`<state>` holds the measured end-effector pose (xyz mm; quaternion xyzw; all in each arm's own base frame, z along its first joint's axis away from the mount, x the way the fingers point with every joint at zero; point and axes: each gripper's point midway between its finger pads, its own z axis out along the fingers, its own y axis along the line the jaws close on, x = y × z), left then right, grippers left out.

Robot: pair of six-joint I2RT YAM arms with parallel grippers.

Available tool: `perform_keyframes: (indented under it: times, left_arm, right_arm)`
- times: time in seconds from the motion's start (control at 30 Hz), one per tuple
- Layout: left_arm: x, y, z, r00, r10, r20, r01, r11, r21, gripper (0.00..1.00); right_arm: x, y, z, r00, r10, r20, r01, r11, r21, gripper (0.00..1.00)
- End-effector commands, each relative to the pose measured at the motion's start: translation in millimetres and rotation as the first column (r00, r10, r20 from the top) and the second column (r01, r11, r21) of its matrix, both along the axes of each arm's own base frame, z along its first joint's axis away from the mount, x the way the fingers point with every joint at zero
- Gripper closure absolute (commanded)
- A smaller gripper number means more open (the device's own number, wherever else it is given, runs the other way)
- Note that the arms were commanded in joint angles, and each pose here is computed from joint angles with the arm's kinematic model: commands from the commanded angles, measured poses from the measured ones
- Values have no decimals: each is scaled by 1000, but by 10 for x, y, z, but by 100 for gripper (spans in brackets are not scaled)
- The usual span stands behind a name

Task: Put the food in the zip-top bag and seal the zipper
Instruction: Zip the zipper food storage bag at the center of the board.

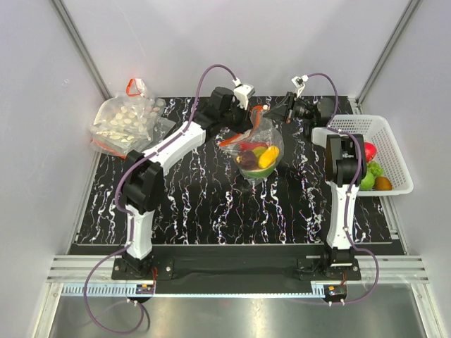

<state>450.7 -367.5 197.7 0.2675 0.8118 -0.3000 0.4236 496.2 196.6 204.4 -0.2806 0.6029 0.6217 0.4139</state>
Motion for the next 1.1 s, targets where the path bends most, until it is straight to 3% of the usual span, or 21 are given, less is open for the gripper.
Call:
perform_keyframes:
  times: [0.0,0.17,0.2,0.27,0.4,0.47,0.5,0.53,0.63,0.87,1.07]
  left_arm:
    - [-36,15,724,990,-10,143,21,997,-76,100]
    - [-118,117,766,988,6,155,3,998,-61,97]
    - [-119,150,772,987,21,159,-12,998,-56,88]
    - [-148,211,796,986,37,163,-29,998,-54,81]
    - [-217,280,909,982,51,184,-39,997,-66,51]
    - [-253,301,993,979,52,199,-37,996,-78,41]
    - [-277,296,1018,978,44,205,-28,996,-81,36]
    - [-292,298,1047,977,38,210,-20,996,-86,27]
    - [-337,216,1102,974,-12,228,33,996,-88,17]
    - [-419,-37,1163,944,-105,312,107,994,10,1]
    - [-454,-60,1204,929,-139,344,127,990,59,1]
  right_arm:
    - [-20,-13,163,994,18,109,-16,1000,-15,90]
    - [-114,-32,308,990,-7,140,8,1000,-3,96]
    - [-136,-41,258,994,-17,108,17,1000,-2,100]
    - [-154,-48,359,989,-51,137,52,999,1,100]
    - [-245,-71,296,981,-145,129,150,988,-29,100]
    - [-280,-85,356,970,-194,144,204,977,-61,100]
    - [-323,-101,242,974,-213,84,220,971,-89,100]
    - [-368,-103,347,967,-229,110,240,966,-94,100]
    - [-439,-142,348,951,-285,118,299,946,-124,100]
    - [-567,-178,356,893,-430,129,448,873,-191,100]
    - [-815,-60,394,847,-509,156,532,818,-218,100]
